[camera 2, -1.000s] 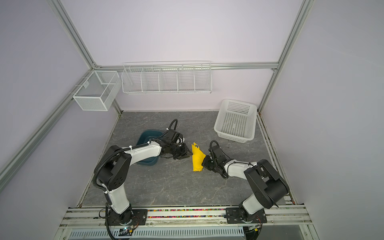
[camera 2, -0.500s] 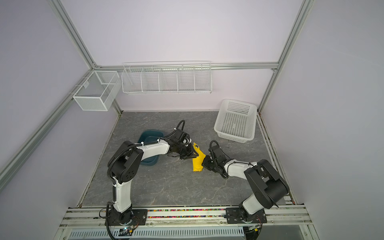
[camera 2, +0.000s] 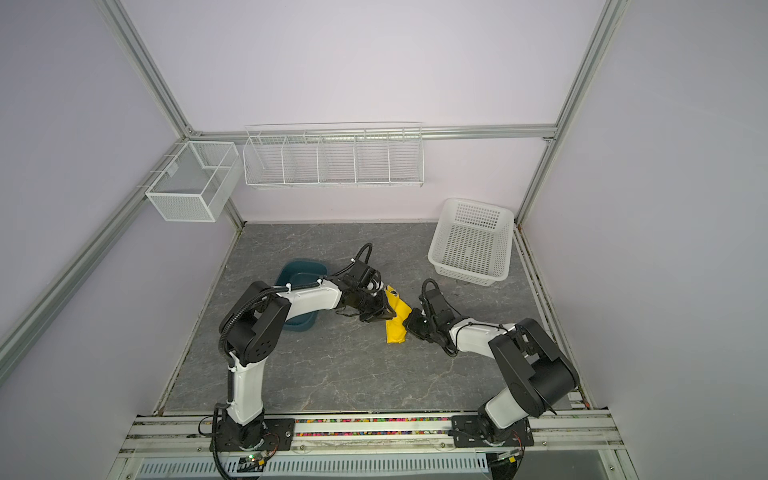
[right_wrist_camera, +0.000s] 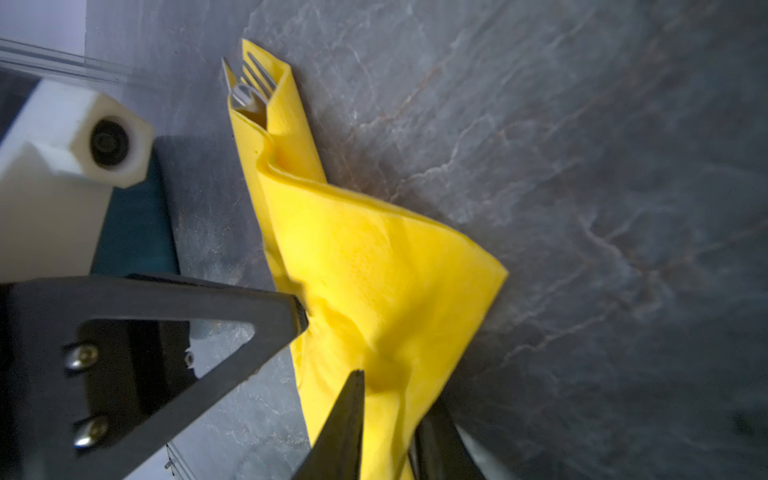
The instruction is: Place the utensils on the paper napkin and roll it up
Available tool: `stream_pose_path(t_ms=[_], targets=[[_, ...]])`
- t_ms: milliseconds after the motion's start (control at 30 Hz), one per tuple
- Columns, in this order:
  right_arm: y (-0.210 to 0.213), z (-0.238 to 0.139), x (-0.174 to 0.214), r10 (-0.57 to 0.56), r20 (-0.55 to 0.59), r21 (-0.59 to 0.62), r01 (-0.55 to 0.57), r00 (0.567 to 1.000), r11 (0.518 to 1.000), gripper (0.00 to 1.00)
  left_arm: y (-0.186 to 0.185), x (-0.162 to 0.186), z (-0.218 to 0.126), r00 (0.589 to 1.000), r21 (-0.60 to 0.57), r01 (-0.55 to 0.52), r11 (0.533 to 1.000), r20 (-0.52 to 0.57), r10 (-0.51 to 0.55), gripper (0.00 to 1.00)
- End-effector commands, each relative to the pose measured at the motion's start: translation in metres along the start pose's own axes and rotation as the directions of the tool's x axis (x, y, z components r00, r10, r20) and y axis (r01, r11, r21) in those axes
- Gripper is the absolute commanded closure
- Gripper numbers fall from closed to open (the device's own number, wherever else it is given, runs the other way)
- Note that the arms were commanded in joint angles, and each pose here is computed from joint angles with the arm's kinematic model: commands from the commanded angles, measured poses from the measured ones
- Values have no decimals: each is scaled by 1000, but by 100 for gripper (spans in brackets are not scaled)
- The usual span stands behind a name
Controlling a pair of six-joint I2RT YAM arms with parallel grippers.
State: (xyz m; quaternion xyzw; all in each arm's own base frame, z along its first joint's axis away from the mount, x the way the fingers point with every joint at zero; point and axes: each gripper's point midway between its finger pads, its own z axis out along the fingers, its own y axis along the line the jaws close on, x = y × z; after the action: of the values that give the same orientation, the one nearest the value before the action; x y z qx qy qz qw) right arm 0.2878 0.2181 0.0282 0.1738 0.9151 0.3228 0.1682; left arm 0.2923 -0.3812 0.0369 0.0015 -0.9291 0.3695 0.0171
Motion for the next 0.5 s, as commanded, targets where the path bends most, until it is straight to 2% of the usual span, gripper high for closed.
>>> stream_pose_path(t_ms=[0,100,200,467], targets=[[9,3,-9,-3,11,-44,4,1000,999,66,13,4,9,1000,-59,8,998,-16,-9,82],[14,8,-11,-22,-2,-66,21,1000,998,60,12,4,8,1000,-54,7,999,-12,-8,82],[12,13,-12,-29,-9,-68,29,1000,997,58,10,3,8,1000,-52,4,999,-9,-4,82],[17,4,-17,-40,46,-109,45,998,993,61,10,3,7,1000,-55,5,998,-5,-6,82]])
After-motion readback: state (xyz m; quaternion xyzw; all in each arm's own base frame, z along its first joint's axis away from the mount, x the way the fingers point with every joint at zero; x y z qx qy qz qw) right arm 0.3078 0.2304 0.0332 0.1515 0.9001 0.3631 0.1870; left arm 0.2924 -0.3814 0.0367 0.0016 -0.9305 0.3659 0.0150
